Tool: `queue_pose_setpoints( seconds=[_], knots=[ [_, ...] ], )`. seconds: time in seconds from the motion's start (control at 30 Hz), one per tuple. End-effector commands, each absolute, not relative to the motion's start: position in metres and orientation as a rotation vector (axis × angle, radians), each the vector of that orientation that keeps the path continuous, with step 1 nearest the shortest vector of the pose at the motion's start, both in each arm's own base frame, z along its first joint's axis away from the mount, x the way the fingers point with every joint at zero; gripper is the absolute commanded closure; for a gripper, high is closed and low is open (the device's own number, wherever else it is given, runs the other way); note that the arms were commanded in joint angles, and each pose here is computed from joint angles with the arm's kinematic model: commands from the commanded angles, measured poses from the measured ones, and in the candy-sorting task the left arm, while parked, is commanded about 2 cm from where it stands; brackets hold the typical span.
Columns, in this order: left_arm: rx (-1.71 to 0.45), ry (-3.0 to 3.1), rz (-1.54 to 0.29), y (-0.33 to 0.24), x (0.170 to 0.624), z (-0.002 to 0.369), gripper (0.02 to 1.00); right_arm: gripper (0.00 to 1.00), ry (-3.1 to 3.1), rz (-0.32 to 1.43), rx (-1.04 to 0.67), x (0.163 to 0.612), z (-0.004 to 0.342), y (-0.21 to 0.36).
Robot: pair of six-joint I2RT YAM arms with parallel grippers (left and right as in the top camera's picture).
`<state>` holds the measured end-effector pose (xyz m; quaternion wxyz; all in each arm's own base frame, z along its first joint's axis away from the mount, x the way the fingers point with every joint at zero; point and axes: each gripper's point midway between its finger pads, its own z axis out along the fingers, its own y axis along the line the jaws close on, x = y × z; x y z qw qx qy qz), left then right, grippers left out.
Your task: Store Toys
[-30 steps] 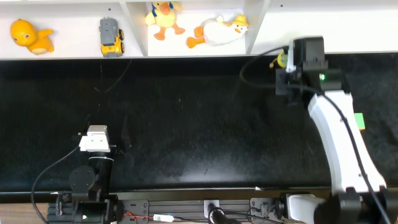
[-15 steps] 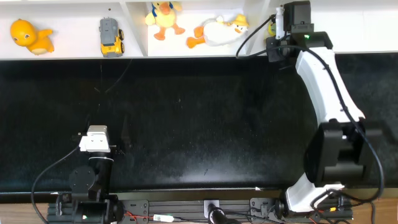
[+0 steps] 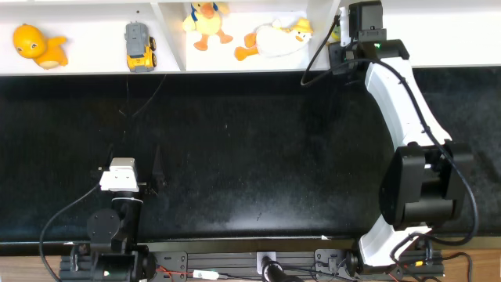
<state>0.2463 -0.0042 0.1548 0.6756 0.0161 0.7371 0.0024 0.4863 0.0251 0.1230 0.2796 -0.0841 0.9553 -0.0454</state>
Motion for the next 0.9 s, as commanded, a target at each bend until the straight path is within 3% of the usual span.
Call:
queue_pose_setpoints(
  seconds=[0.03, 0.17, 0.27, 0.3, 0.43, 0.6, 0.73, 0.9],
  knots=[
    [0.043, 1.649, -0.007, -0.007, 0.246, 0.156, 0.023, 0.323, 2.554, -0.104, -0.246, 0.476, 0.147, 0.037],
    [0.043, 1.649, -0.007, -0.007, 0.246, 0.156, 0.023, 0.240, 2.565, -0.139, -0.226, 0.445, 0.160, 0.025],
    [0.043, 1.649, -0.007, -0.007, 0.246, 0.156, 0.023, 0.027, 2.565, -0.189, -0.189, 0.404, 0.167, 0.008],
    [0.043, 1.649, -0.007, -0.007, 0.246, 0.156, 0.023, 0.003, 2.565, -0.190, -0.186, 0.395, 0.167, 0.006],
    [0.043, 1.649, -0.007, -0.007, 0.246, 0.156, 0.023, 0.003, 2.635, -0.197, -0.182, 0.315, 0.168, -0.004],
    [0.043, 1.649, -0.007, -0.007, 0.246, 0.156, 0.020, 0.003, 2.698, -0.192, -0.195, 0.251, 0.171, -0.007],
    [0.043, 1.649, -0.007, -0.007, 0.246, 0.156, 0.023, 0.005, 2.680, -0.191, -0.192, 0.222, 0.185, -0.008],
    [0.043, 1.649, -0.007, -0.007, 0.246, 0.156, 0.023, 0.005, 2.655, -0.192, -0.188, 0.222, 0.189, -0.009]
  ],
)
